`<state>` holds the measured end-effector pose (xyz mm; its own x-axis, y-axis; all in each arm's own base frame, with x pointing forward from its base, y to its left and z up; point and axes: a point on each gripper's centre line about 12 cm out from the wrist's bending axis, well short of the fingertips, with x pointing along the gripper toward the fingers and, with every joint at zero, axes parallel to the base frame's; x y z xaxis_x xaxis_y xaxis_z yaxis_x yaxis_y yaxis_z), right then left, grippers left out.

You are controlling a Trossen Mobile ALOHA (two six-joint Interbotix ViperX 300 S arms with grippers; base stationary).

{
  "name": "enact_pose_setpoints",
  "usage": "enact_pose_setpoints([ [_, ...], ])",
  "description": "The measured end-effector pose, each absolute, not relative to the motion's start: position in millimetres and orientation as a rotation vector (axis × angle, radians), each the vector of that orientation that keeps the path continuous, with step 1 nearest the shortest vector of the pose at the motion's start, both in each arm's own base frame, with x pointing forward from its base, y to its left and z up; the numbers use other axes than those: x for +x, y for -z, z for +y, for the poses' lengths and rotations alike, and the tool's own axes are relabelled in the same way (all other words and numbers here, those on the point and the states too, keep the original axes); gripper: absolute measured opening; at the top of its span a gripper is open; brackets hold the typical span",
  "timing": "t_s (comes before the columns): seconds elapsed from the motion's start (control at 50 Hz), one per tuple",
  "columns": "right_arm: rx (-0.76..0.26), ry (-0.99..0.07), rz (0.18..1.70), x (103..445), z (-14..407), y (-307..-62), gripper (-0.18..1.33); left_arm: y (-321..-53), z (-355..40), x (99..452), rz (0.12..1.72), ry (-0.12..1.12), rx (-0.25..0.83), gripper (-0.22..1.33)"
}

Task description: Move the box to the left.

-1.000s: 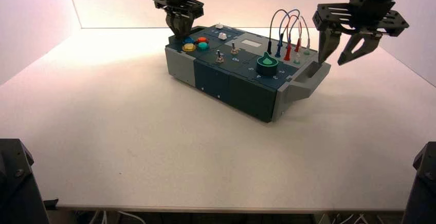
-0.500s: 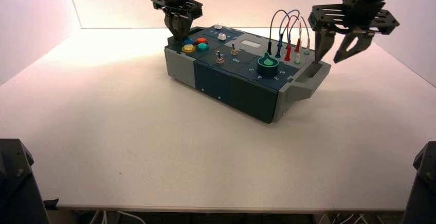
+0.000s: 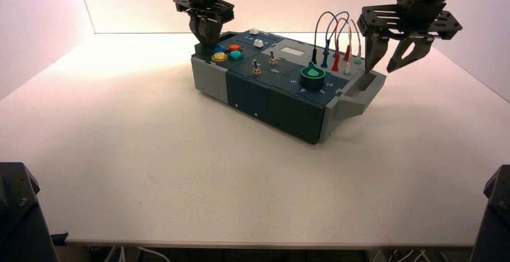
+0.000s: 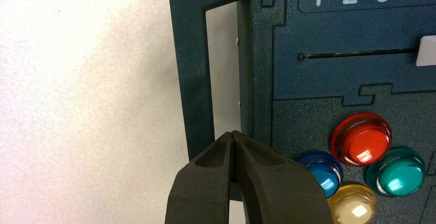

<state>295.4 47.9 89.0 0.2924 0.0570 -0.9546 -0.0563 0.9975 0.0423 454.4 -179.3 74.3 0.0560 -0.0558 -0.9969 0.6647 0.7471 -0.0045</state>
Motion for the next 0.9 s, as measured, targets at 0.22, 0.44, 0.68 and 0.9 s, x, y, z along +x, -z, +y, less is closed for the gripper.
enact_pose_setpoints([
  [0.22,-0.001,-0.071,1.332,282,48,-74,1.17,-74,-178,453,1.428,0.585,0.532,-0.16],
  [0.44,-0.001,-0.07,1.333,280,48,-74,1.16,-74,-178,452,1.431,0.586,0.531,-0.16],
  [0.68,-0.032,-0.075,1.348,297,49,-75,1.16,-73,-173,448,1.445,0.575,0.52,-0.16],
  [0.9,-0.066,-0.093,1.326,321,52,-78,1.16,-75,-153,439,1.466,0.537,0.481,-0.16],
])
